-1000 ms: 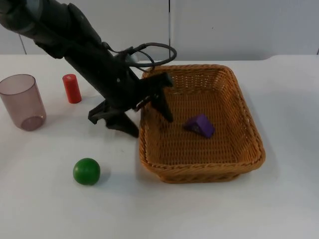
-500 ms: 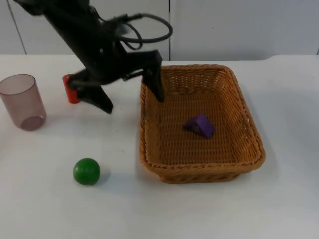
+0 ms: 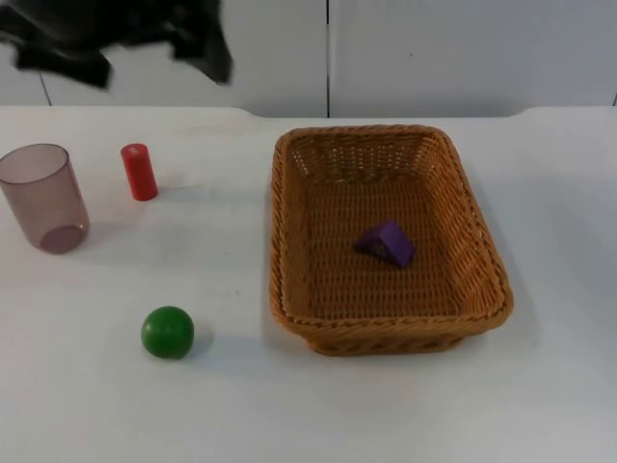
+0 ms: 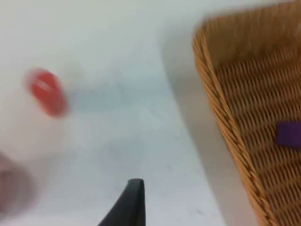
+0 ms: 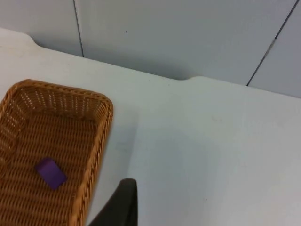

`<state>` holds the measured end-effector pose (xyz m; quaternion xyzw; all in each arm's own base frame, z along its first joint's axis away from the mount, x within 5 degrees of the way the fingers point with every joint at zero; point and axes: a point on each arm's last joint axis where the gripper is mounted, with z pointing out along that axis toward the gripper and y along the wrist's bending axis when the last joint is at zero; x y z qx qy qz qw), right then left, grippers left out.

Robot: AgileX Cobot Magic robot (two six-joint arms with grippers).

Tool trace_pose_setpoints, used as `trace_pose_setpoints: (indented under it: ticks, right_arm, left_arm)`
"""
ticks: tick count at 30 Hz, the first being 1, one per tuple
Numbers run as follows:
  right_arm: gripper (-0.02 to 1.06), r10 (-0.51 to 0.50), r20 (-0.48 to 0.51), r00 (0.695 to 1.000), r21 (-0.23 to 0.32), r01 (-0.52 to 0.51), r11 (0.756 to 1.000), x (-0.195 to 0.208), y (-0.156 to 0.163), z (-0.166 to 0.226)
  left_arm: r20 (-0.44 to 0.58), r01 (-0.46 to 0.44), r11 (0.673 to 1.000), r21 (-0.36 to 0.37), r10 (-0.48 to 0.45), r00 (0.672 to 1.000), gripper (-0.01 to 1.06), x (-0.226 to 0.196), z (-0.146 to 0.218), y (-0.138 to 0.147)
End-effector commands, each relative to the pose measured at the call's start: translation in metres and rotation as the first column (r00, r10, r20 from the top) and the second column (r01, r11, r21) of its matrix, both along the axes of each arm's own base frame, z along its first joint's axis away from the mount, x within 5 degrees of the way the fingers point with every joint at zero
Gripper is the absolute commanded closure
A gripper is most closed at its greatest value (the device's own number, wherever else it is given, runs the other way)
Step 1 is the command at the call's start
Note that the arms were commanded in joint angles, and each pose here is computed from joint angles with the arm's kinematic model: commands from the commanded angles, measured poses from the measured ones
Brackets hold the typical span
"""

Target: Pick up the basket with the left hand and place the triangular block into the basket with the right hand.

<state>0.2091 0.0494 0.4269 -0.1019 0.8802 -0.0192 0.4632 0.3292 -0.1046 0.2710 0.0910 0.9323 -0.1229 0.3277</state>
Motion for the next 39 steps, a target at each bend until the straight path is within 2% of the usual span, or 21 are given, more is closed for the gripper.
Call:
trace_pose_setpoints:
  ticks: [1, 2, 4, 6, 8, 9, 12, 13, 14, 15, 16, 19, 20, 21, 22, 25, 28, 31, 34, 35, 39]
  right_arm:
    - [0.00, -0.007, 0.039, 0.999, 0.018, 0.006, 1.000, -0.001, -0.001, 0.006]
    - [0.00, -0.007, 0.039, 0.999, 0.018, 0.006, 1.000, -0.001, -0.001, 0.006]
    - [0.00, -0.019, 0.055, 0.998, 0.008, 0.019, 1.000, 0.000, -0.003, 0.007]
    - [0.00, -0.023, 0.079, 0.997, -0.016, 0.024, 1.000, 0.001, -0.004, 0.009]
    - [0.00, -0.023, 0.117, 0.993, -0.047, 0.029, 0.998, 0.003, -0.006, 0.012]
    - [0.00, -0.023, 0.117, 0.993, -0.047, 0.029, 0.998, 0.003, -0.006, 0.012]
    - [0.00, -0.002, 0.201, 0.980, -0.062, 0.015, 0.998, 0.006, -0.005, 0.019]
    - [0.00, 0.012, 0.240, 0.971, -0.053, 0.001, 0.999, 0.007, -0.004, 0.022]
    - [0.00, 0.012, 0.240, 0.971, -0.053, 0.001, 0.999, 0.007, -0.004, 0.022]
    - [0.00, 0.010, 0.265, 0.964, -0.031, -0.002, 1.000, 0.008, -0.002, 0.025]
    - [0.00, -0.003, 0.285, 0.959, 0.007, 0.001, 1.000, 0.009, -0.002, 0.027]
    - [0.00, -0.040, 0.281, 0.959, 0.071, 0.021, 0.997, 0.009, -0.001, 0.027]
    - [0.00, -0.044, 0.278, 0.960, 0.077, 0.023, 0.997, 0.009, -0.001, 0.026]
    - [0.00, -0.041, 0.275, 0.961, 0.075, 0.021, 0.997, 0.010, -0.001, 0.023]
    - [0.00, -0.041, 0.275, 0.961, 0.075, 0.021, 0.997, 0.010, -0.001, 0.023]
    - [0.00, -0.028, 0.281, 0.959, 0.065, 0.010, 0.998, 0.008, -0.001, 0.014]
    - [0.00, -0.028, 0.314, 0.949, 0.066, 0.007, 0.998, 0.001, -0.003, 0.011]
    - [0.00, -0.051, 0.405, 0.913, 0.062, 0.028, 0.998, -0.020, -0.014, 0.012]
    - [0.00, -0.092, 0.485, 0.870, 0.071, 0.065, 0.995, -0.052, -0.028, 0.015]
    - [0.00, -0.092, 0.485, 0.870, 0.071, 0.065, 0.995, -0.052, -0.028, 0.015]
    - [0.00, -0.074, 0.609, 0.790, 0.000, 0.094, 0.996, -0.104, -0.048, 0.020]
  left_arm:
    - [0.133, -0.049, 0.999, 0.010, 0.048, 0.990, 0.00, -0.020, 0.040, 0.027]
    - [0.133, -0.049, 0.999, 0.010, 0.048, 0.990, 0.00, -0.020, 0.040, 0.027]
    - [0.229, -0.100, 0.995, -0.015, 0.101, 0.968, 0.00, -0.030, 0.066, 0.044]
    - [0.361, -0.153, 0.987, -0.047, 0.159, 0.919, 0.00, -0.040, 0.092, 0.061]
    - [0.490, -0.188, 0.979, -0.084, 0.205, 0.847, 0.00, -0.049, 0.116, 0.072]
    - [0.490, -0.188, 0.979, -0.084, 0.205, 0.847, 0.00, -0.049, 0.116, 0.072]
    - [0.614, -0.213, 0.969, -0.121, 0.242, 0.752, 0.00, -0.069, 0.145, 0.083]
    - [0.652, -0.213, 0.970, -0.114, 0.235, 0.721, 0.00, -0.074, 0.153, 0.084]
    - [0.652, -0.213, 0.970, -0.114, 0.235, 0.721, 0.00, -0.074, 0.153, 0.084]
    - [0.689, -0.212, 0.971, -0.110, 0.228, 0.688, 0.00, -0.081, 0.160, 0.085]
    - [0.707, -0.213, 0.972, -0.098, 0.219, 0.672, 0.00, -0.085, 0.164, 0.086]
    - [0.725, -0.222, 0.975, -0.011, 0.160, 0.669, 0.00, -0.094, 0.168, 0.088]
    - [0.720, -0.224, 0.975, 0.010, 0.148, 0.678, 0.00, -0.094, 0.167, 0.089]
    - [0.697, -0.229, 0.971, 0.061, 0.123, 0.707, 0.00, -0.096, 0.164, 0.090]
    - [0.697, -0.229, 0.971, 0.061, 0.123, 0.707, 0.00, -0.096, 0.164, 0.090]
    - [0.654, -0.228, 0.970, 0.082, 0.120, 0.747, 0.00, -0.100, 0.160, 0.091]
    - [0.650, -0.230, 0.970, 0.076, 0.126, 0.749, 0.00, -0.102, 0.160, 0.091]
    - [0.663, -0.232, 0.970, 0.069, 0.129, 0.737, 0.00, -0.108, 0.164, 0.091]
    - [0.672, -0.237, 0.971, 0.027, 0.158, 0.724, 0.00, -0.116, 0.169, 0.091]
    - [0.672, -0.237, 0.971, 0.027, 0.158, 0.724, 0.00, -0.116, 0.169, 0.091]
    - [0.701, -0.235, 0.972, 0.007, 0.162, 0.694, 0.00, -0.139, 0.179, 0.092]
